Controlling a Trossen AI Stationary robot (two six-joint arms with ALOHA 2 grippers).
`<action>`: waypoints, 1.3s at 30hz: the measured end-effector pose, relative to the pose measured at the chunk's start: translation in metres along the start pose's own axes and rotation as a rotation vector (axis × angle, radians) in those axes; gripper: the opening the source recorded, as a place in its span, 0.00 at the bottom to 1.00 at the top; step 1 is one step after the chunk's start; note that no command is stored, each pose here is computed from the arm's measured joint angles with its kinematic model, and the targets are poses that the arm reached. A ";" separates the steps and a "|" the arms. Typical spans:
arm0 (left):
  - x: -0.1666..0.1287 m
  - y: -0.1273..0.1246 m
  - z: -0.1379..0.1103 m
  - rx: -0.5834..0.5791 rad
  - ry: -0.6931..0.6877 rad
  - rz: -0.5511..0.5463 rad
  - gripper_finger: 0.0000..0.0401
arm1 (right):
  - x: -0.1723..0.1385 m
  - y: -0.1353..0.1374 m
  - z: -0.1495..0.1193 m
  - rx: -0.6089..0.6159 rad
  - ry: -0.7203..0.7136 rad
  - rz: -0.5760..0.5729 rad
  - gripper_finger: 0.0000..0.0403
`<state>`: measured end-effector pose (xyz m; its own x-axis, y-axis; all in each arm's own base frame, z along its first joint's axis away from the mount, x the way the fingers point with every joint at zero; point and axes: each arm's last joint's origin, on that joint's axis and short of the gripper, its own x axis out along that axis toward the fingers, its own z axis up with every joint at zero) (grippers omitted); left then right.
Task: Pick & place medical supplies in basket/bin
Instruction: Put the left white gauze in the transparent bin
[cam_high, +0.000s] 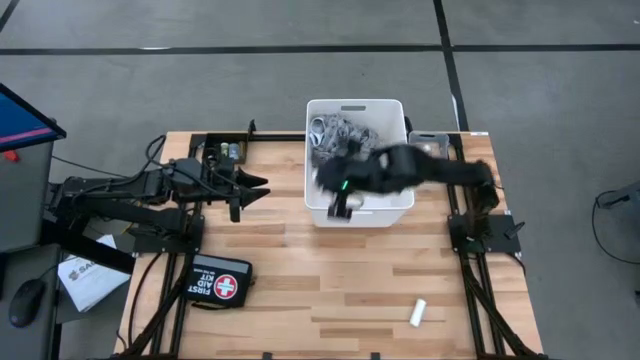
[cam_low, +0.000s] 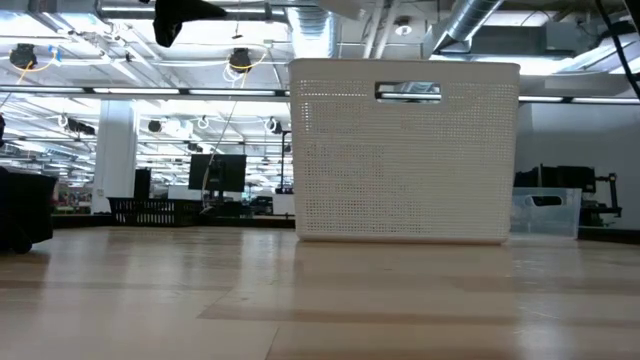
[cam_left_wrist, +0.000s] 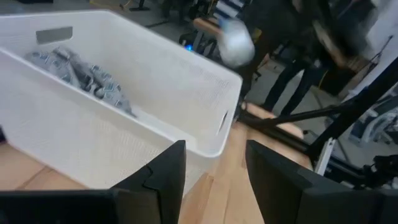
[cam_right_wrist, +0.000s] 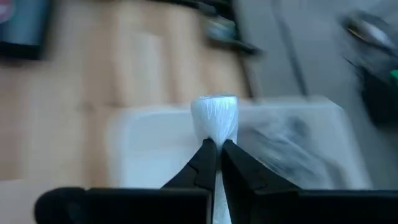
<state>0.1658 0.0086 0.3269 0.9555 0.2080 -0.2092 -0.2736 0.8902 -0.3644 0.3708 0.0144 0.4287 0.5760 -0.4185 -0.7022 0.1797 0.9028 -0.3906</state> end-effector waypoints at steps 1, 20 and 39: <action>0.000 0.000 -0.001 0.002 0.011 0.005 0.39 | -0.004 -0.013 -0.005 0.027 0.020 -0.041 0.03; 0.002 0.001 -0.002 0.002 0.014 0.032 0.39 | 0.011 -0.235 -0.116 0.517 0.469 -0.485 0.03; 0.002 0.003 -0.001 0.004 -0.018 0.102 0.39 | 0.053 -0.276 -0.231 0.982 0.802 -0.394 0.01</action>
<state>0.1663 0.0115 0.3241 0.9245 0.3047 -0.2289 -0.3690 0.8658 -0.3380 0.1674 -0.2793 0.3617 -0.2132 -0.3022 -0.9291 0.9184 0.2623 -0.2961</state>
